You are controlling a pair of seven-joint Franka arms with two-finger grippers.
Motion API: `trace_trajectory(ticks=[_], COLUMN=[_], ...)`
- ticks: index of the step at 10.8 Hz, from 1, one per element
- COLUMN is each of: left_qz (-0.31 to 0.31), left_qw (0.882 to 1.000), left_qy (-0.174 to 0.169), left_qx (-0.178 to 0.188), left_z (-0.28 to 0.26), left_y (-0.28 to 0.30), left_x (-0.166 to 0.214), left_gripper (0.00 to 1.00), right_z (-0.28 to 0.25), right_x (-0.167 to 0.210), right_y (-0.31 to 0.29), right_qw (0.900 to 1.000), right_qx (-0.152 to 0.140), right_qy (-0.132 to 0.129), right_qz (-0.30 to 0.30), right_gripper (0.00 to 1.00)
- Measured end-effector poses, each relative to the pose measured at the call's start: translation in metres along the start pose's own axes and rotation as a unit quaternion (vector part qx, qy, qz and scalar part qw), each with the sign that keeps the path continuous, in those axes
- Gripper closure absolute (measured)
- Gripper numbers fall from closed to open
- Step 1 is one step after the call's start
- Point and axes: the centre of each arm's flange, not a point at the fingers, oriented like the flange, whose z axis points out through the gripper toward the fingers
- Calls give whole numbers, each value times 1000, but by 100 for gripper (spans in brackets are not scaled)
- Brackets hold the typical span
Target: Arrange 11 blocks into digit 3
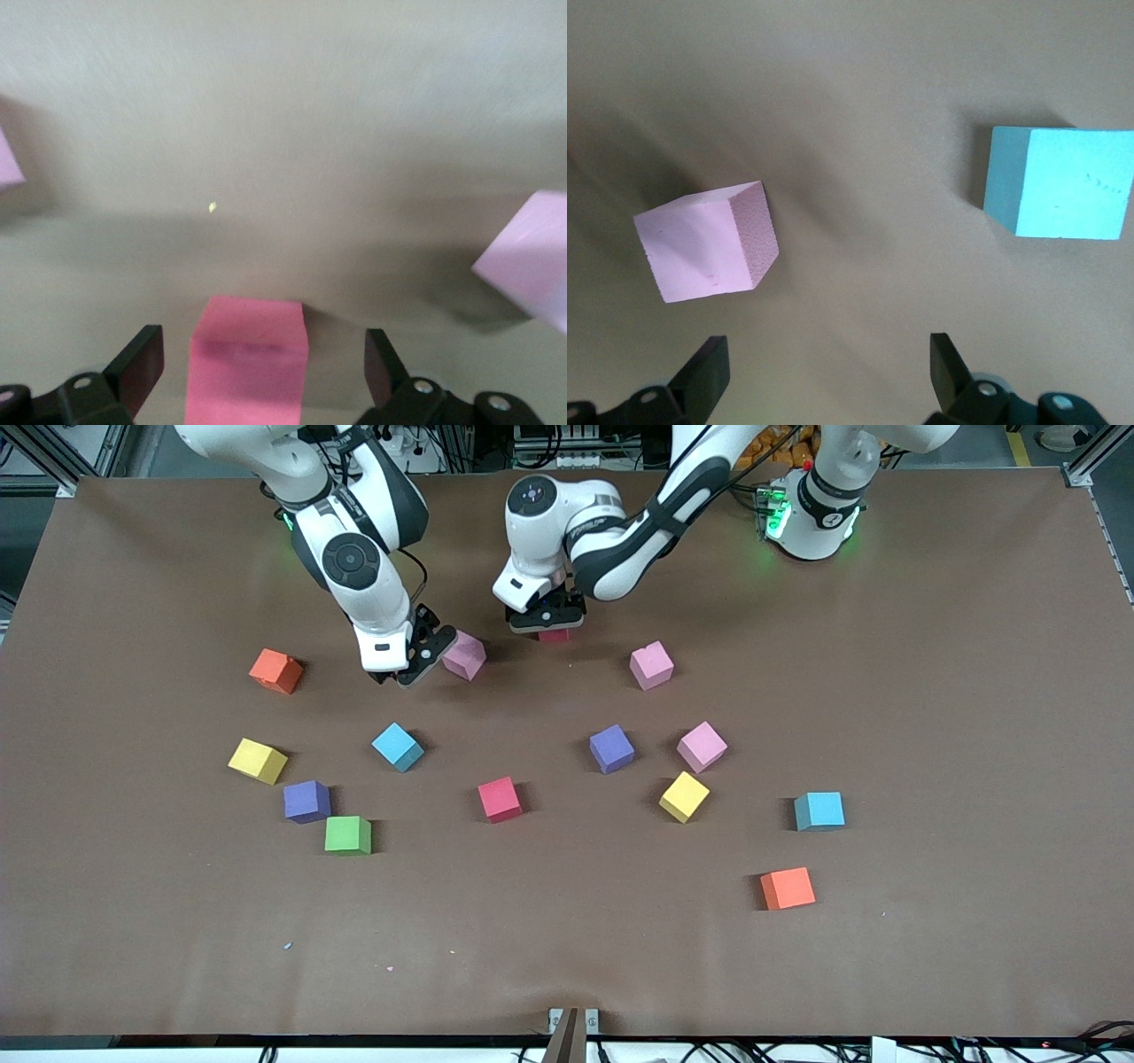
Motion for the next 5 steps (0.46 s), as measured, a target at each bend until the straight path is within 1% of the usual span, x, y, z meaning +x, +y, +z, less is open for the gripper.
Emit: trace_trajectory(ticks=[2,4,5], left_qz=[-18,-61,-91], left_qw=[1000,998,995], left_qy=[21,32,32], left_qx=[-7,-13,-3], left_z=[-29,-58,-69], left_y=[-18,-46,-67], left_x=[23,61,85], left_gripper=[0,0,0], right_z=[0,2,4], right_x=[0,3,5], right_y=[-1,-9,-17], right_qw=[1000,1000,1000], right_qx=[0,-4,-6], right_qy=[1,10,11], right_qz=[-1,-11,-19], right_gripper=[0,0,0])
